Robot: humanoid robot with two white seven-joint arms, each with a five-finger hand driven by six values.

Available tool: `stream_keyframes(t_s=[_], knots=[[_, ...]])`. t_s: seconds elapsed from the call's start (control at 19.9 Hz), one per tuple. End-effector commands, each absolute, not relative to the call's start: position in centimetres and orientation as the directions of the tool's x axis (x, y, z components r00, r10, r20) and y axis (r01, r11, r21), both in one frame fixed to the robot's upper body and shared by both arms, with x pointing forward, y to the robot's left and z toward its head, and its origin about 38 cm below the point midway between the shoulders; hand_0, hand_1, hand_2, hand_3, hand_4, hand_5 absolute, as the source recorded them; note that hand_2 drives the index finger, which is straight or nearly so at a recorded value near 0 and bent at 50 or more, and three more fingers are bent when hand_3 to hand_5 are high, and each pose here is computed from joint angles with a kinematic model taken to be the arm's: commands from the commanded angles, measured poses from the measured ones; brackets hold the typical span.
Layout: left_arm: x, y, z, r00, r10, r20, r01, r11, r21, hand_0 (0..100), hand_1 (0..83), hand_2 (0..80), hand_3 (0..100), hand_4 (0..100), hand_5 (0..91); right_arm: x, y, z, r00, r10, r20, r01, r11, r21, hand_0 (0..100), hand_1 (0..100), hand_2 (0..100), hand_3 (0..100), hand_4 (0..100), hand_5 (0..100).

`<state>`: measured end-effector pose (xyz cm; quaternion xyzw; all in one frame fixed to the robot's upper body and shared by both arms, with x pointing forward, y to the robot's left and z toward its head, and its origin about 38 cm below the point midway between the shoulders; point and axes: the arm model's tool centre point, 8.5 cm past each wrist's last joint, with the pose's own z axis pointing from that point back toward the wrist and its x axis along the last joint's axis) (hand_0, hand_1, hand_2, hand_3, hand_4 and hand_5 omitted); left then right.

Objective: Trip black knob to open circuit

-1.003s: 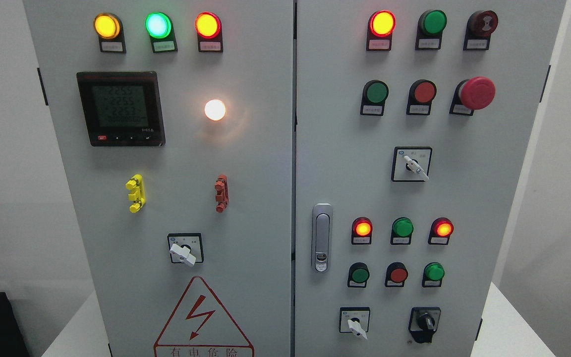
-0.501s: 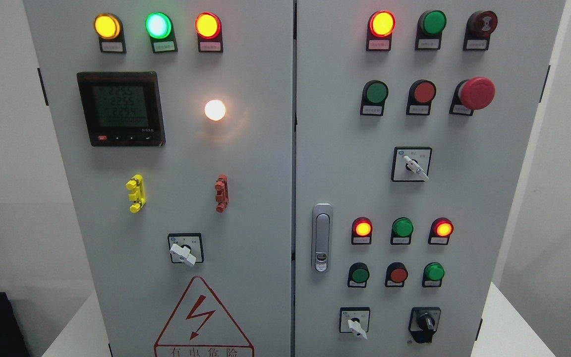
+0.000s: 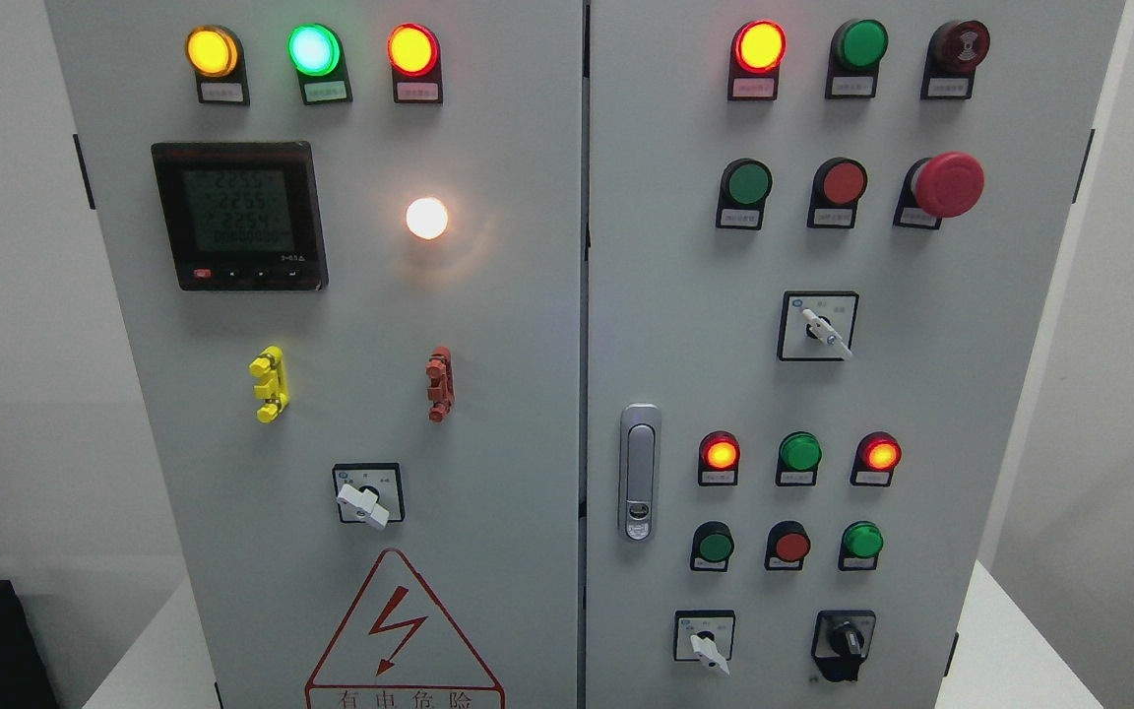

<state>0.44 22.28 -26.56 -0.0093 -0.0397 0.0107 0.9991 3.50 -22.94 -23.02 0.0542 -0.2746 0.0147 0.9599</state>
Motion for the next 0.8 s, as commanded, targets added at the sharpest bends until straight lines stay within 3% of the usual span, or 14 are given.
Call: stream_keyframes(t_s=[0.0, 0.1, 0.3, 0.75], knots=[[0.6, 22.2, -26.6, 0.996, 0.026, 0.083, -0.024, 0.999, -0.021, 12, 38.9, 0.0, 0, 0, 0.0, 4.3, -23.3, -22.5, 0.809, -0.014, 0.587, -0.054, 0.994, 0.098, 13, 42, 0, 30, 18, 0], [0.7, 22.2, -26.6, 0.996, 0.025, 0.085, -0.024, 0.999, -0.021, 12, 38.9, 0.0, 0, 0, 0.0, 4.6, -23.7, -22.3, 0.792, -0.017, 0.611, -0.049, 0.995, 0.090, 14, 44, 0, 40, 26, 0], [0.7, 22.2, -26.6, 0.996, 0.025, 0.085, -0.024, 0.999, -0.021, 12, 38.9, 0.0, 0, 0, 0.0, 6.0, -24.0, -21.5, 0.744, -0.011, 0.668, -0.054, 0.996, 0.076, 16, 48, 0, 51, 39, 13], [0.6, 22.2, -26.6, 0.996, 0.026, 0.083, -0.024, 0.999, -0.021, 12, 38.9, 0.0, 0, 0, 0.0, 9.3, -24.6, -19.3, 0.597, 0.007, 0.802, -0.063, 0.997, 0.038, 24, 53, 0, 63, 47, 25]])
